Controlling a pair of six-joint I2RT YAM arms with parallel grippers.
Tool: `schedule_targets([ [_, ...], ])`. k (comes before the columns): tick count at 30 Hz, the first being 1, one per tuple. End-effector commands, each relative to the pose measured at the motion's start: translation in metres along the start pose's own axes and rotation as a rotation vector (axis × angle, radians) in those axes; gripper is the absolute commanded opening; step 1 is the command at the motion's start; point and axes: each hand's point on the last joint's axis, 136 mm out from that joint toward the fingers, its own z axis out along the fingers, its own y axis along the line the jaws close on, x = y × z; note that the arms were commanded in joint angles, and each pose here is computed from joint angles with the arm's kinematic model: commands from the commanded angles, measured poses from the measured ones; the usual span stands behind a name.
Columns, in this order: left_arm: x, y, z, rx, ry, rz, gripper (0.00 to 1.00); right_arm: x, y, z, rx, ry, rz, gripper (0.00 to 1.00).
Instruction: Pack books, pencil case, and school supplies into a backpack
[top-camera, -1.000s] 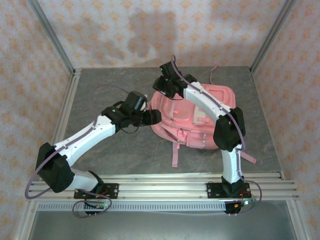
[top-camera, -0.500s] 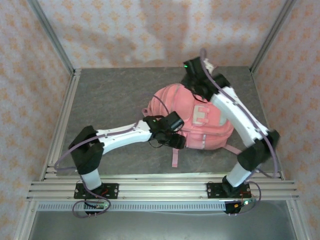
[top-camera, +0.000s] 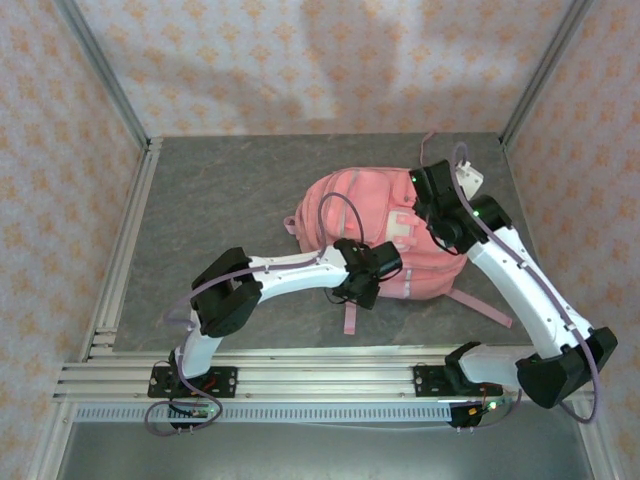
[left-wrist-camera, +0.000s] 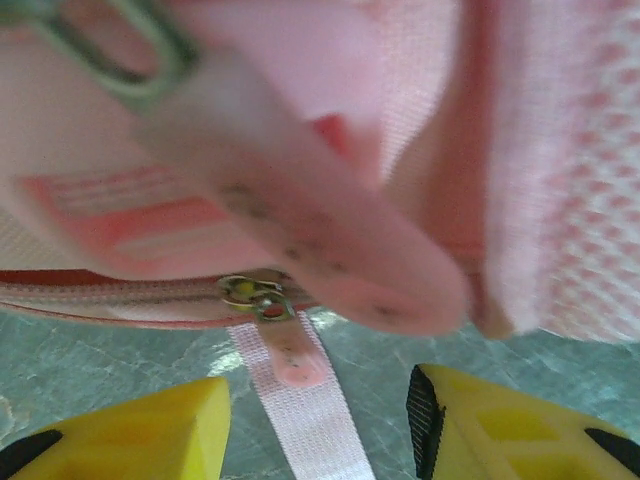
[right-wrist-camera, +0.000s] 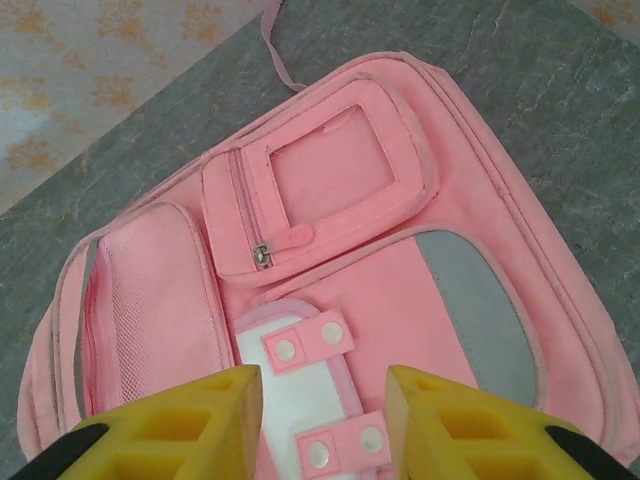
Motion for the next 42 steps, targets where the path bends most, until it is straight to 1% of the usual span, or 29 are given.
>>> schedule_targets([
  [1, -0.002, 0.012, 0.001, -0.087, -0.009, -0.032, 0.5, -0.005, -0.012, -0.005, 0.017, -0.028, 0.017, 0.36],
  [7, -0.012, 0.007, 0.01, -0.109, -0.013, -0.04, 0.46, 0.002, -0.008, 0.0, -0.004, -0.003, -0.016, 0.34],
  [9, -0.015, 0.009, 0.01, -0.127, -0.023, -0.042, 0.41, 0.006, -0.007, 0.002, -0.009, 0.007, -0.026, 0.33],
  [11, -0.016, 0.013, 0.01, -0.153, -0.03, -0.04, 0.35, 0.003, -0.009, -0.005, -0.034, -0.005, -0.017, 0.31],
  [13, -0.016, 0.02, 0.012, -0.189, -0.029, -0.036, 0.27, 0.004, -0.01, -0.006, -0.045, -0.003, -0.02, 0.29],
  [16, -0.014, 0.029, 0.013, -0.219, -0.029, -0.032, 0.18, 0.005, -0.008, -0.007, -0.06, 0.0, -0.037, 0.28],
  [20, -0.014, 0.036, 0.009, -0.22, -0.032, -0.038, 0.1, 0.008, -0.004, -0.008, -0.084, 0.015, -0.06, 0.28],
  [25, -0.015, 0.041, 0.009, -0.187, -0.013, -0.05, 0.0, 0.013, 0.0, -0.006, -0.115, 0.036, -0.073, 0.28],
  [31, -0.013, 0.043, 0.005, -0.118, -0.026, -0.074, 0.0, 0.024, 0.004, -0.005, -0.145, 0.082, -0.1, 0.28],
  [33, -0.014, 0.044, 0.002, -0.075, -0.039, -0.097, 0.0, 0.035, 0.006, -0.001, -0.163, 0.124, -0.11, 0.29],
  [36, -0.016, 0.048, -0.006, -0.001, -0.06, -0.144, 0.0, 0.06, 0.004, 0.007, -0.168, 0.22, -0.089, 0.38],
  [40, -0.017, 0.043, -0.012, 0.141, -0.043, -0.19, 0.0, 0.076, -0.007, 0.01, -0.164, 0.263, -0.009, 0.45],
  [41, -0.016, 0.044, -0.011, 0.153, -0.041, -0.202, 0.01, 0.079, -0.009, 0.01, -0.167, 0.267, 0.013, 0.47],
  [42, -0.015, 0.048, -0.01, 0.152, -0.042, -0.215, 0.06, 0.083, -0.011, 0.01, -0.169, 0.273, 0.039, 0.48],
])
